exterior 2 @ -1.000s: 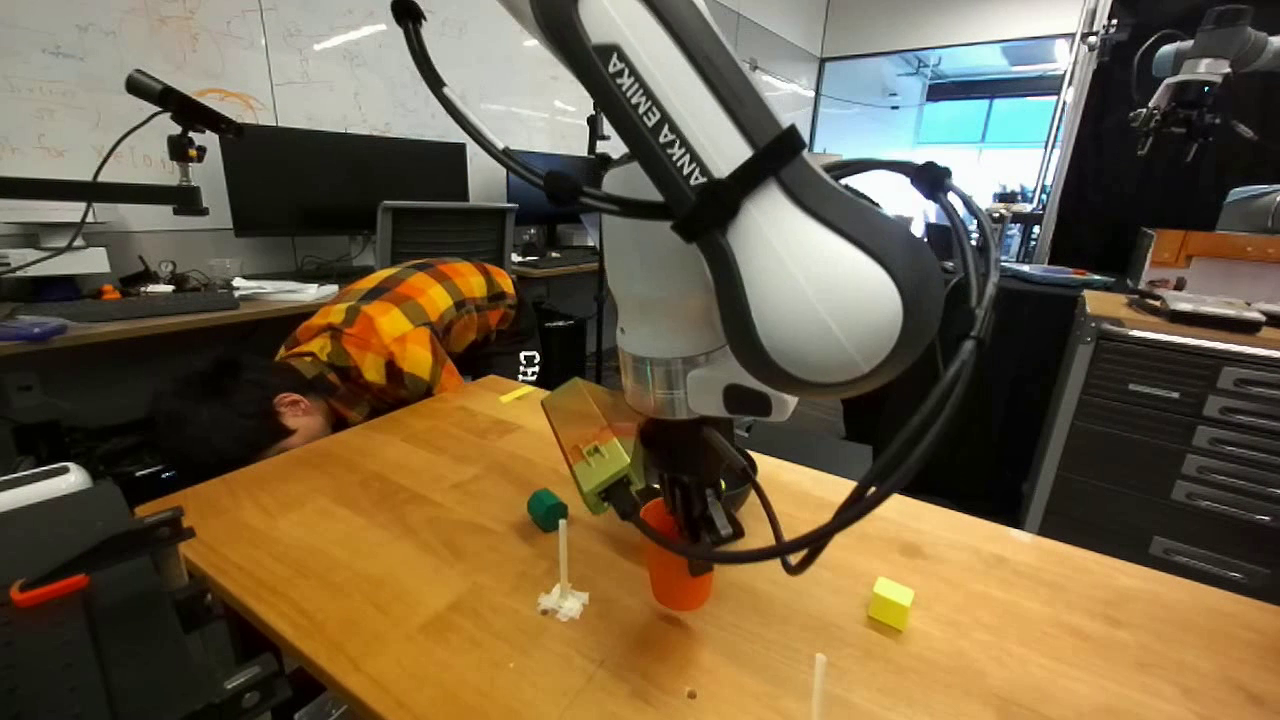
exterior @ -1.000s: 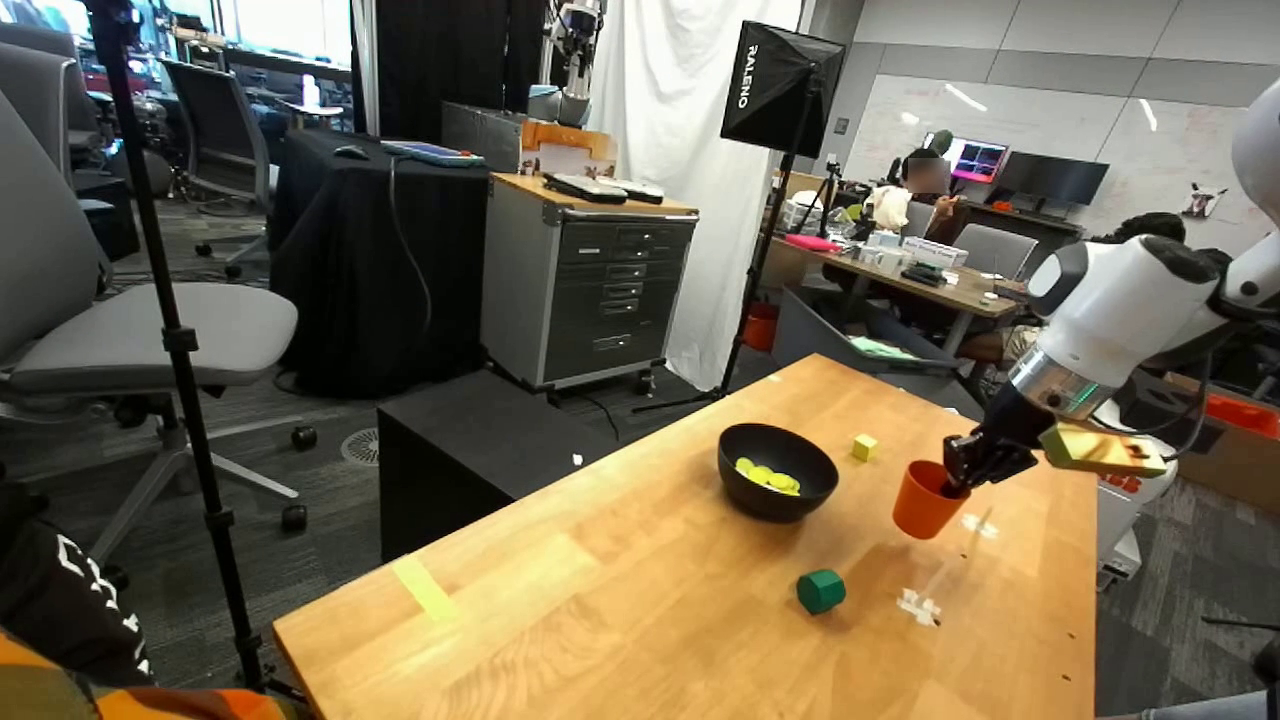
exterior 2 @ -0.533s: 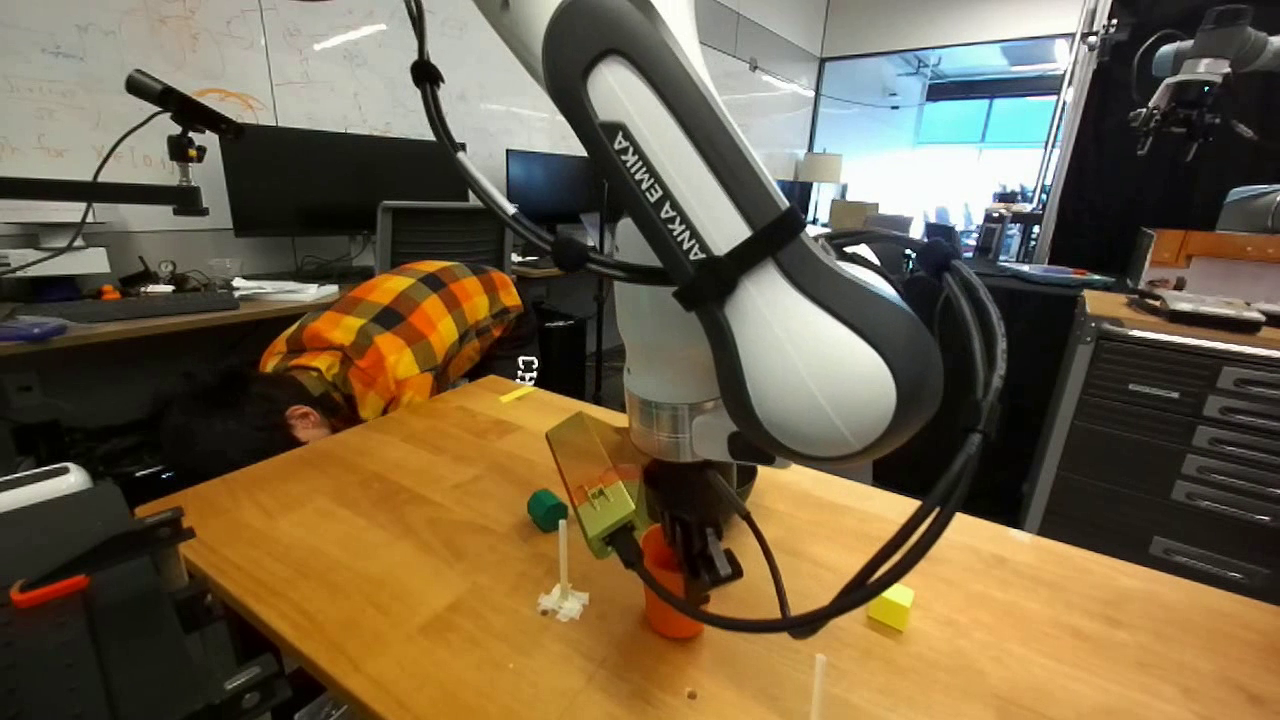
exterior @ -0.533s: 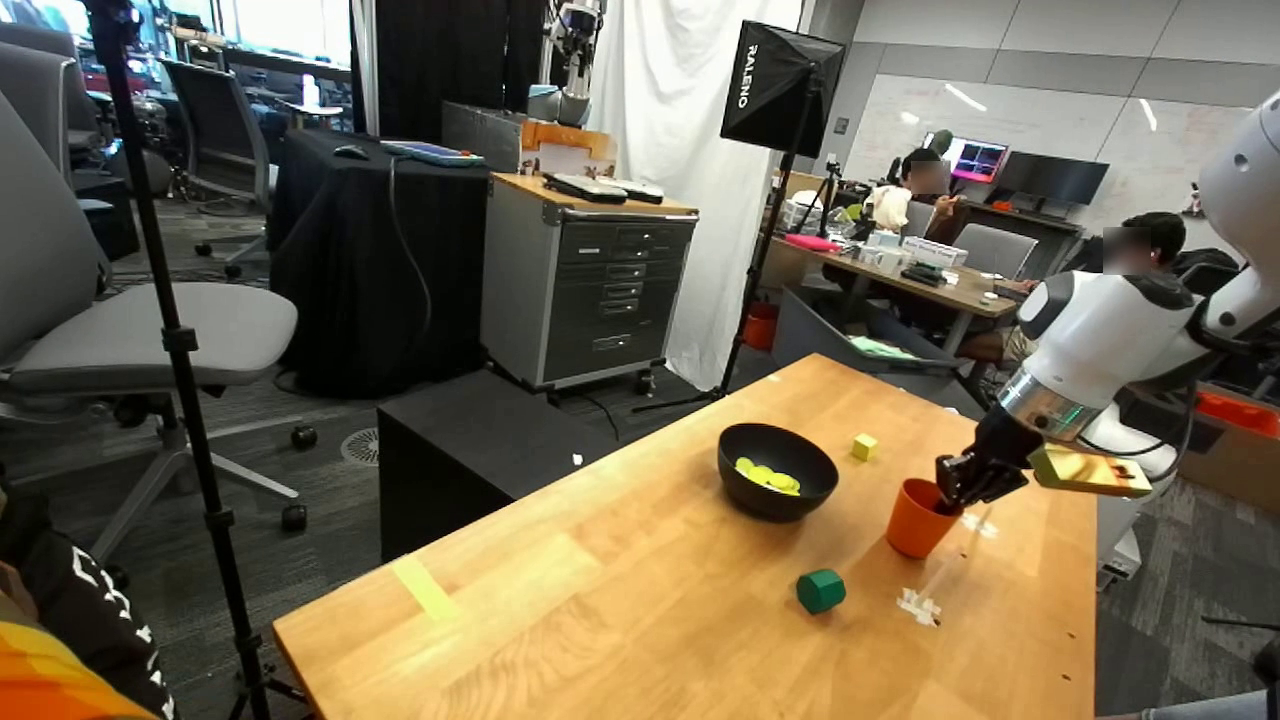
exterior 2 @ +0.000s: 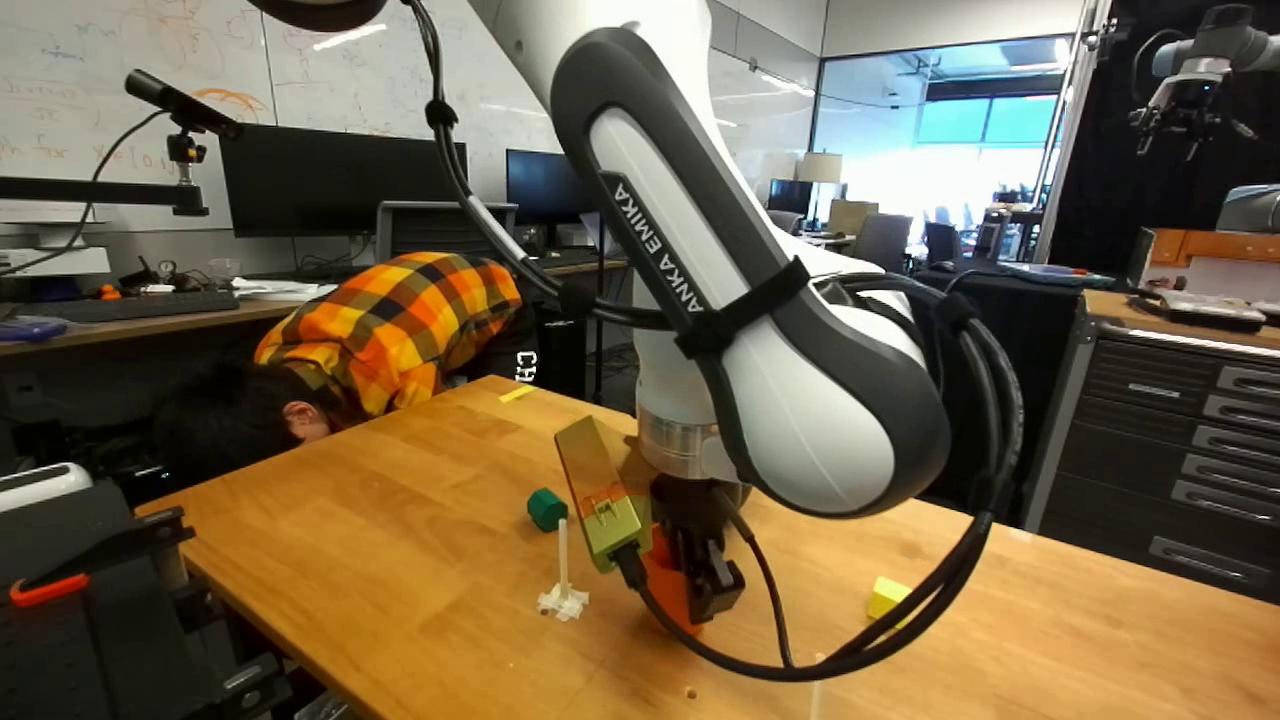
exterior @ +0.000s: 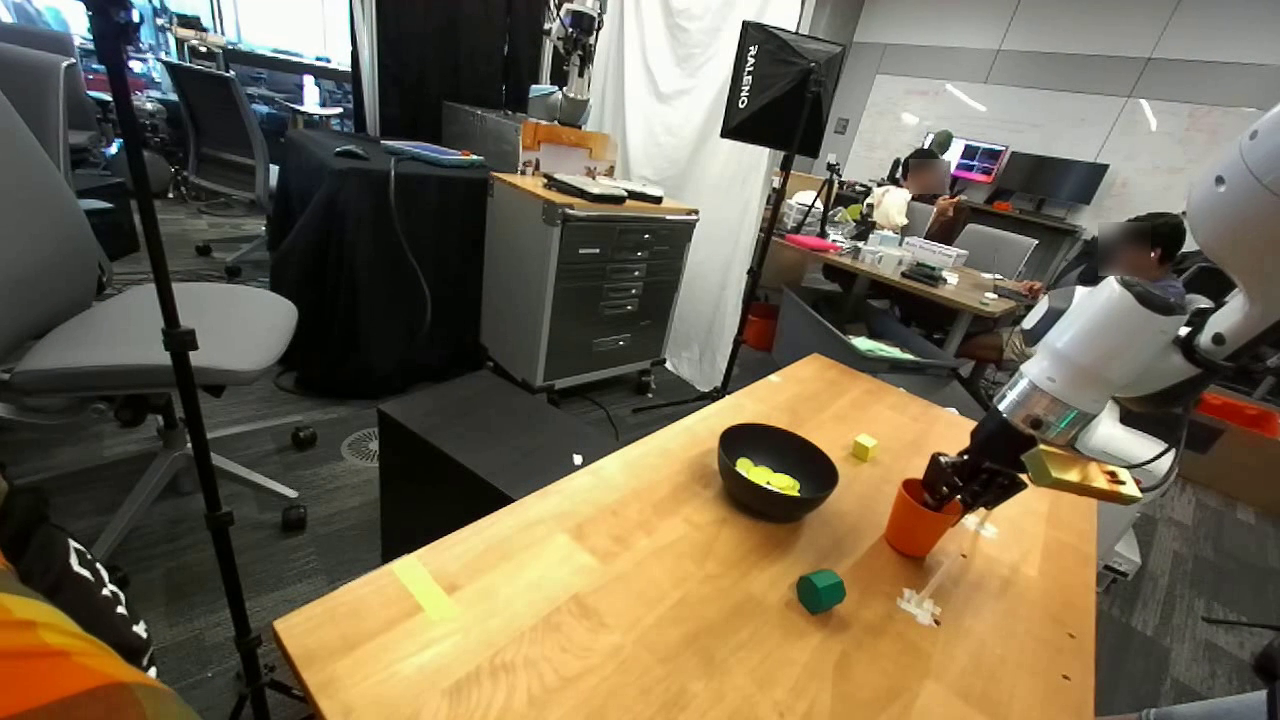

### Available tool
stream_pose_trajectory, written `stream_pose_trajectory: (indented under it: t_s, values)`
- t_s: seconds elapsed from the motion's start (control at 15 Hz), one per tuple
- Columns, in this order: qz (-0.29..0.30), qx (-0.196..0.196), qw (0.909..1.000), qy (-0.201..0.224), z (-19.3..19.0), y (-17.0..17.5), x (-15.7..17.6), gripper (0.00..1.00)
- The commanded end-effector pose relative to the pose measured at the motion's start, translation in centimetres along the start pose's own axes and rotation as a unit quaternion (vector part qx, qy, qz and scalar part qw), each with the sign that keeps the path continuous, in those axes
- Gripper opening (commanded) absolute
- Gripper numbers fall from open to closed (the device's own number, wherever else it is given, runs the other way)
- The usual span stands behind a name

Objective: Pour the contents in the cup into the bowl

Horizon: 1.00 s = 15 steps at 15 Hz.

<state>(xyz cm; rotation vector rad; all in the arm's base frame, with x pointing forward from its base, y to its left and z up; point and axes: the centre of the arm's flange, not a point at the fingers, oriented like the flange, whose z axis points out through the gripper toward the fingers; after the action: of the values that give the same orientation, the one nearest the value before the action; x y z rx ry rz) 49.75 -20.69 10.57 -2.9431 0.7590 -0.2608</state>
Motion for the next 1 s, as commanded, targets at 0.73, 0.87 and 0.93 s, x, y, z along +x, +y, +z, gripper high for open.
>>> stream_pose_trajectory:
  t_s: [0.73,0.87,0.93]
  values:
    - [-0.139,0.1,0.9851,-0.007,-8.6,-3.5,-1.9,1.0]
    - [-0.177,0.108,0.9782,-0.015,-10.8,-3.6,-3.7,1.0]
    - [-0.195,0.111,0.9743,-0.022,-11.7,-3.5,-4.5,1.0]
